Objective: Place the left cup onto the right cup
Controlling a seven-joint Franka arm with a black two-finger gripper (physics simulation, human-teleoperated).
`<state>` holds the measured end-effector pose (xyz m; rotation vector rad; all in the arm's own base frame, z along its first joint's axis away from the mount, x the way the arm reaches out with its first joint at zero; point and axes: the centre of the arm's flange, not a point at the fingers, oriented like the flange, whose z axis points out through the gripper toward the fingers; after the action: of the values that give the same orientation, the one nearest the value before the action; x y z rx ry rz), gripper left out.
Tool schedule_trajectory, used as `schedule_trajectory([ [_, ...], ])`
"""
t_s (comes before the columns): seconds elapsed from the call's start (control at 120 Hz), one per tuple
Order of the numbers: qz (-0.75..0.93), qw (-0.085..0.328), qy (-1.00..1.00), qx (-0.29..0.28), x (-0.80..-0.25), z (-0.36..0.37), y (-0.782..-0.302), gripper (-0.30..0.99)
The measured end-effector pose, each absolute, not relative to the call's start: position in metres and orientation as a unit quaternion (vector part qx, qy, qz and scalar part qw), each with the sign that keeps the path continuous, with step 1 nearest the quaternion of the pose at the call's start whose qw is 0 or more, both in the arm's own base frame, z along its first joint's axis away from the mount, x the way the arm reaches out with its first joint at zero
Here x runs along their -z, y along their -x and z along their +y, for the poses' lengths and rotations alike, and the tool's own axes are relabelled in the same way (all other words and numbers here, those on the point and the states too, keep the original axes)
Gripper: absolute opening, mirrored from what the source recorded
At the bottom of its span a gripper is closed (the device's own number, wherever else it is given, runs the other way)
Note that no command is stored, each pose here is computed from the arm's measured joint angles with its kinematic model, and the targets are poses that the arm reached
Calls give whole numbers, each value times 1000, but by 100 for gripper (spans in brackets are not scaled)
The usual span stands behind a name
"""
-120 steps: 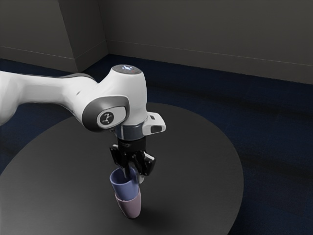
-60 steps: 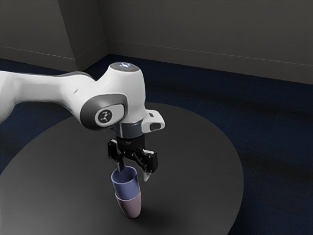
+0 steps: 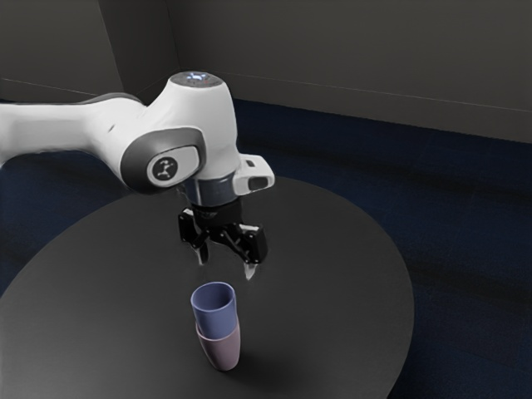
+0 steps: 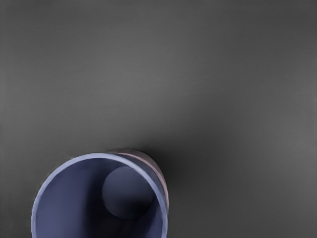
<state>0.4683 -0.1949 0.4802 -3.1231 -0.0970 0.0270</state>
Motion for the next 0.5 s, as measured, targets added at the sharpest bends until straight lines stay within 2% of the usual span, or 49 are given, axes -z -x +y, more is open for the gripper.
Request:
schedule_trajectory([
  [0.292, -44, -5, 999, 26, -571, -166, -500, 68],
  [0.5, -20, 1, 999, 35, -628, -156, -531, 68],
])
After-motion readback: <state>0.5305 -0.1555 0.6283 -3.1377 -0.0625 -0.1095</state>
